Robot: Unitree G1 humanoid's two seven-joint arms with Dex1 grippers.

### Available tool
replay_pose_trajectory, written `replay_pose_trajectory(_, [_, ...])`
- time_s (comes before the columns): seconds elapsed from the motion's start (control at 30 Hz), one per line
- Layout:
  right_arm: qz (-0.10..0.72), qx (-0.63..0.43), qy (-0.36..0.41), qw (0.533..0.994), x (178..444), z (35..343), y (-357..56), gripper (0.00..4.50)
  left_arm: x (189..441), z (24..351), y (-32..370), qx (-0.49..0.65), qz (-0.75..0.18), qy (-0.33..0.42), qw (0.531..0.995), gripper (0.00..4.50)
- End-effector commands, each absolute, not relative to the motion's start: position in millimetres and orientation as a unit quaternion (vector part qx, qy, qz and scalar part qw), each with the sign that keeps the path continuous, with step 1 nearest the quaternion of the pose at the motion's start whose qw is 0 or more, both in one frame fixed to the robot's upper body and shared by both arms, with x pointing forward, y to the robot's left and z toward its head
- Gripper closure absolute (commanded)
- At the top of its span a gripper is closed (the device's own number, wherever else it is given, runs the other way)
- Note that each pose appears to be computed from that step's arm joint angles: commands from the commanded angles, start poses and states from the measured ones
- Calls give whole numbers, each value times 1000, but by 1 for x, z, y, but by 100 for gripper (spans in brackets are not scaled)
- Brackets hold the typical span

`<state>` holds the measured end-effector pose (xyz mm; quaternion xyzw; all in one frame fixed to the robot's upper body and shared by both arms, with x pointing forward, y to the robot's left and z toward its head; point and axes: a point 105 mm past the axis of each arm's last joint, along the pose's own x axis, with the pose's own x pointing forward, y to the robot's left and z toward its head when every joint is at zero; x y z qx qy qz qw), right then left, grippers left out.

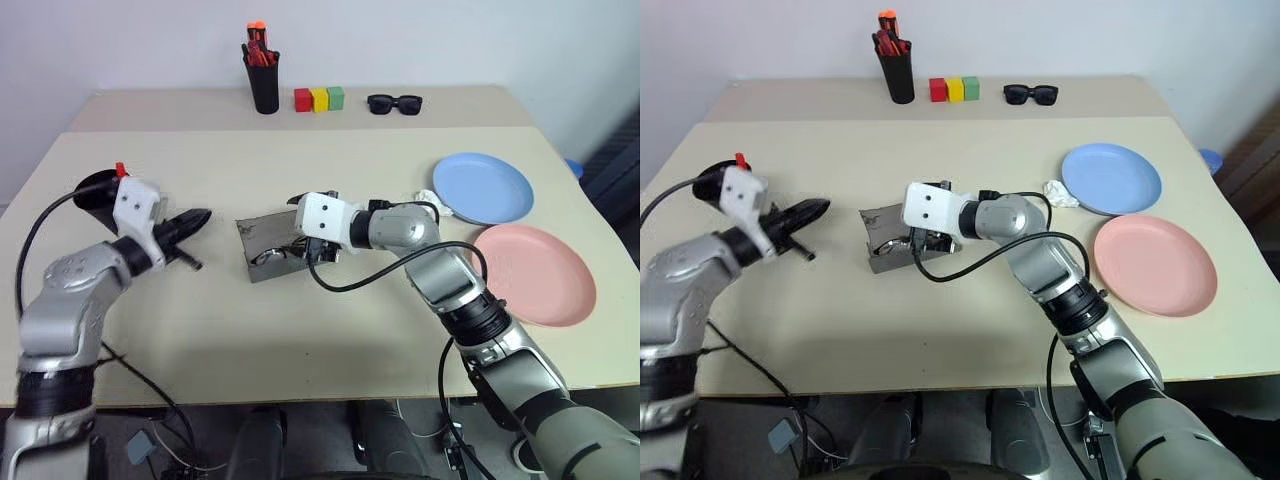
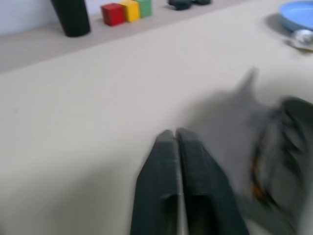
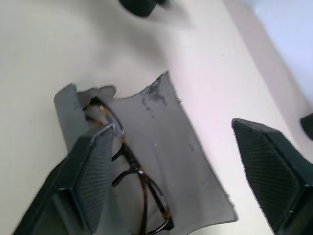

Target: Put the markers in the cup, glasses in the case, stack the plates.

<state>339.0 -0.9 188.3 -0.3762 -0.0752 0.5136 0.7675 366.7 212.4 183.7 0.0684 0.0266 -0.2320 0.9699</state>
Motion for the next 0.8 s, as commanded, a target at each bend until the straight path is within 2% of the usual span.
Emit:
replay_pose_trajectory(0.03, [516, -365, -118, 766, 323, 209, -10, 51, 398, 187, 193, 30, -221, 71, 972, 444])
replay_pose_trajectory(0.2, [516, -353, -118, 771, 307, 214, -38, 51, 417, 167, 165, 33, -267, 160, 950, 444])
replay_pose_trajectory(0.33, [487, -343, -85, 799, 305, 212, -73, 51, 419, 158, 152, 34, -314, 193, 929, 444])
replay_pose_trajectory(0.47, [448, -359, -52, 817, 307, 205, -104, 51, 405, 149, 143, 91, -388, 201, 895, 444])
replay_pose_trajectory(0.63, [416, -370, -39, 830, 311, 202, -116, 51, 381, 153, 138, 108, -452, 186, 866, 444])
replay_pose_trajectory(0.8, [349, -389, -7, 852, 335, 197, -141, 51, 342, 144, 135, 168, -500, 187, 829, 444])
